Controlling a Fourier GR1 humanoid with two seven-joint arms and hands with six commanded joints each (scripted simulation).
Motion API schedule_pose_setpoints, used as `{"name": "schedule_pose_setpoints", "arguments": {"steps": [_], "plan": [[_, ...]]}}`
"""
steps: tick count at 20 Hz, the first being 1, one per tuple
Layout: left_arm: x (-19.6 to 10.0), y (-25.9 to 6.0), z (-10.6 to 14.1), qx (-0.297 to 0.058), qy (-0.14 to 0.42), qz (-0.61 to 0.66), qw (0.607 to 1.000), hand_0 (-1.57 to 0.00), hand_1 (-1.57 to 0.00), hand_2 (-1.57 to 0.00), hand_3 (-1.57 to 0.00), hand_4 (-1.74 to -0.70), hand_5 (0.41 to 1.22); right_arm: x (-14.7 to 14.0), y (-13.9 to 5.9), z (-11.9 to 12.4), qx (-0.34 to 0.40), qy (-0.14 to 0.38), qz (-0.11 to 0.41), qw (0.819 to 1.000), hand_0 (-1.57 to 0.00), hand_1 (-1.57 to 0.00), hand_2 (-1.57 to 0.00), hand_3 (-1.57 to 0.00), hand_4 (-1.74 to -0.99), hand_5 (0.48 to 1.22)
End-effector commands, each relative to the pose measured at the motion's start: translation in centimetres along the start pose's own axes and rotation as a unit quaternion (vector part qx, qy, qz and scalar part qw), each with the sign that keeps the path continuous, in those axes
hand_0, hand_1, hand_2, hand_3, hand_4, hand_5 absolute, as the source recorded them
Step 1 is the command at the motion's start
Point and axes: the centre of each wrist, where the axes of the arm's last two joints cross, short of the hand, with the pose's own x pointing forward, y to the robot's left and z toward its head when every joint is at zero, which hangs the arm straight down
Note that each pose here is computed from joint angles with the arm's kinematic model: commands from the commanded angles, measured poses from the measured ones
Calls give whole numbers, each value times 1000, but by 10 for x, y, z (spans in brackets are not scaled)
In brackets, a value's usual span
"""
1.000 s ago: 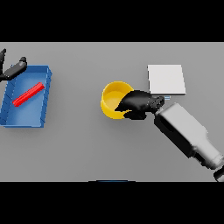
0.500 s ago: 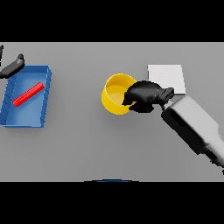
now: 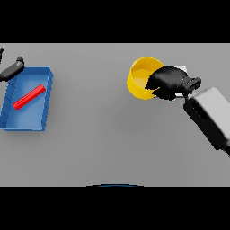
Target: Pick up the red beaker and tilt it to pour out 1 green nut into yellow bowl. Pick up the yellow bowl and place it on the metallic measuring scale.
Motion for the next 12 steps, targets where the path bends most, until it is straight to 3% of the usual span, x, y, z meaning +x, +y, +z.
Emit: {"name": "schedule_pose_setpoints", "arguments": {"steps": [1,6,7,9,12], "plan": [[-2,2,-1,3,1,-4,1000,1,1,1,1,-803,757,-5,-1,-1,-1,13,-2,1000,-1550,-1563,-1570,-1407,-1725,1221],[2,2,-1,-2,2,0,1000,1,1,1,1,-801,753,-26,-4,-3,-7,31,-1,999,-1564,-1568,-1571,-1267,-1723,1221],[2,3,1,-1,2,5,1000,1,1,1,1,-808,752,-28,-4,-3,-8,29,-3,1000,-1565,-1554,-1571,-1328,-1725,1221],[4,4,6,4,6,4,1000,1,1,1,1,-816,759,-49,7,-5,-9,88,-15,996,-1557,-1497,-1550,-1415,-1727,1221],[1,6,6,7,12,11,1000,1,1,1,1,-830,767,-66,13,0,-8,109,-30,994,-1529,-1425,-1496,-1491,-1729,1221]]}}
